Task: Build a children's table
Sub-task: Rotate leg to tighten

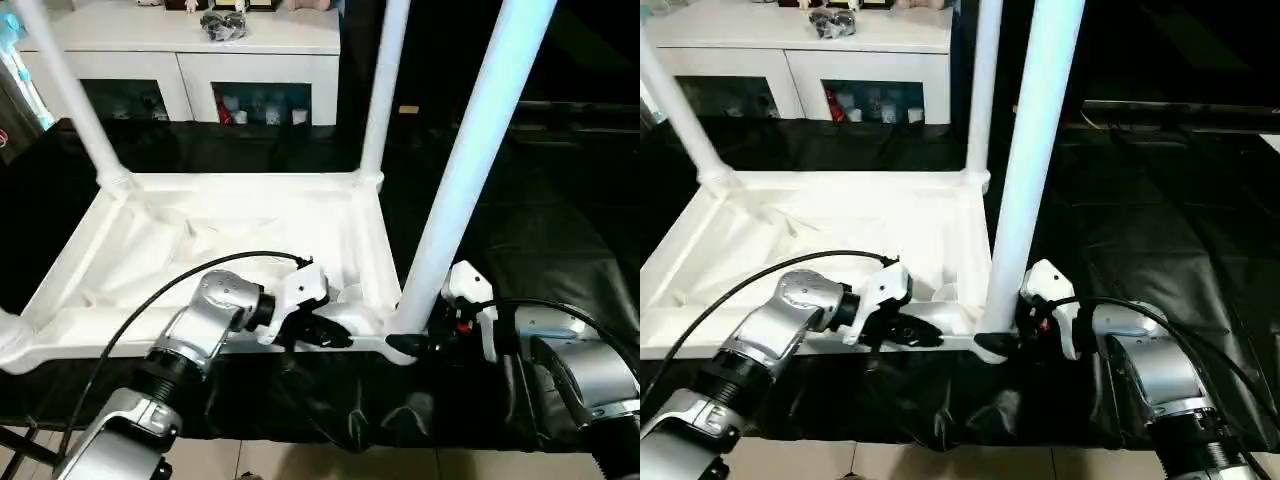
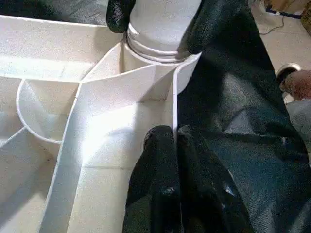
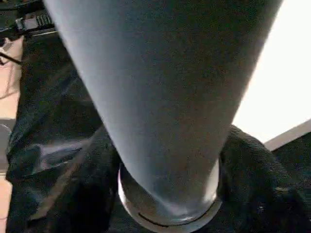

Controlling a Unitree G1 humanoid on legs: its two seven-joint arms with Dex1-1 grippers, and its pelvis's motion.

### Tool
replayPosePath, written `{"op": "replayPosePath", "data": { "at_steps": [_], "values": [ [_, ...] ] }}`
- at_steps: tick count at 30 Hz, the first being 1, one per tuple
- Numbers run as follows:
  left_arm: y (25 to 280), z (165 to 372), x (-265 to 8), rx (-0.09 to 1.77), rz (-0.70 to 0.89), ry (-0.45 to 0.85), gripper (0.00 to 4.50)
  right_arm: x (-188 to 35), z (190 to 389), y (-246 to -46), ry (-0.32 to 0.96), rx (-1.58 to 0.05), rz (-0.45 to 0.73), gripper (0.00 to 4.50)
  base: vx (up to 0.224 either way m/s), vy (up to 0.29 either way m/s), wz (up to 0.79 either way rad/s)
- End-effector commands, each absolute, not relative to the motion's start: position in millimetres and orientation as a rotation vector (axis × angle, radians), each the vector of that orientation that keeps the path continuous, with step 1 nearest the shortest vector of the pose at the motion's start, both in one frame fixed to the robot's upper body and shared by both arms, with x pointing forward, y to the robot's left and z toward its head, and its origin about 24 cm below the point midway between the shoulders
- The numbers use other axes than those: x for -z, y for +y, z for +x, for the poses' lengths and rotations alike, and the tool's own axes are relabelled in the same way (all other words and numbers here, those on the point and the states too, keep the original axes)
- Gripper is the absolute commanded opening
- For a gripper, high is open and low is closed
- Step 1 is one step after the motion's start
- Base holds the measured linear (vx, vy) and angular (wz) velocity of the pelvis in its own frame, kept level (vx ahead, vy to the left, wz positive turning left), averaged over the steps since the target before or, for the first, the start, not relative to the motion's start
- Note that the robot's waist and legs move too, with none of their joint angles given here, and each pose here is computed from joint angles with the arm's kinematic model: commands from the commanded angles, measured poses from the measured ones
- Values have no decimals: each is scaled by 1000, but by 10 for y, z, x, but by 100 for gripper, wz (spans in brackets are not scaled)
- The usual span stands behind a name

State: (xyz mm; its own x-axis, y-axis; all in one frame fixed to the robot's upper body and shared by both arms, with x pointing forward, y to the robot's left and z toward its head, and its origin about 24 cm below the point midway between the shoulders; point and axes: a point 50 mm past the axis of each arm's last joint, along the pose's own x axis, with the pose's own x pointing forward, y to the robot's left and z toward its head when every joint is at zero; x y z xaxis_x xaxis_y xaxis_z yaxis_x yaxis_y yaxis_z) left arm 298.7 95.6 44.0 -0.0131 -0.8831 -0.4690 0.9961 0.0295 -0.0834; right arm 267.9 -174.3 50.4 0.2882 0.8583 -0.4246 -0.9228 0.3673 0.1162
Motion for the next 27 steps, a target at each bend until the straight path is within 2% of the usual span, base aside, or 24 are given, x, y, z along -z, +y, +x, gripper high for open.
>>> {"op": "replayPosePath", "data": {
  "at_steps": [1, 10, 13, 14, 19, 21, 24, 27],
  "values": [
    [811, 3065, -595, 1538, 338, 370, 0, -464, 2529, -1408, 450, -1419, -114, 271, 0, 0, 0],
    [808, 3064, -577, 1499, 323, 367, 0, -446, 2524, -1358, 433, -1402, -86, 254, 0, 0, 0],
    [763, 3095, -574, 1419, 306, 352, 0, -401, 2662, -1326, 391, -1202, -50, 254, 0, 0, 0],
    [720, 3115, -583, 1365, 293, 338, 0, -350, 2768, -1300, 380, -1052, -20, 254, 0, 0, 0],
    [605, 3133, -594, 1281, 265, 318, 0, -280, 2915, -1190, 357, -847, 32, 253, 0, 0, 0],
    [499, 3141, -609, 1230, 248, 299, 0, -252, 3032, -1117, 359, -683, 70, 252, 0, 0, 0],
    [419, 3127, -614, 1216, 240, 288, 0, -248, 3089, -1063, 352, -607, 86, 252, 0, 0, 0],
    [314, 3082, -610, 1225, 249, 275, 0, -296, 3121, -936, 296, -597, 91, 252, 0, 0, 0]
  ]
}}
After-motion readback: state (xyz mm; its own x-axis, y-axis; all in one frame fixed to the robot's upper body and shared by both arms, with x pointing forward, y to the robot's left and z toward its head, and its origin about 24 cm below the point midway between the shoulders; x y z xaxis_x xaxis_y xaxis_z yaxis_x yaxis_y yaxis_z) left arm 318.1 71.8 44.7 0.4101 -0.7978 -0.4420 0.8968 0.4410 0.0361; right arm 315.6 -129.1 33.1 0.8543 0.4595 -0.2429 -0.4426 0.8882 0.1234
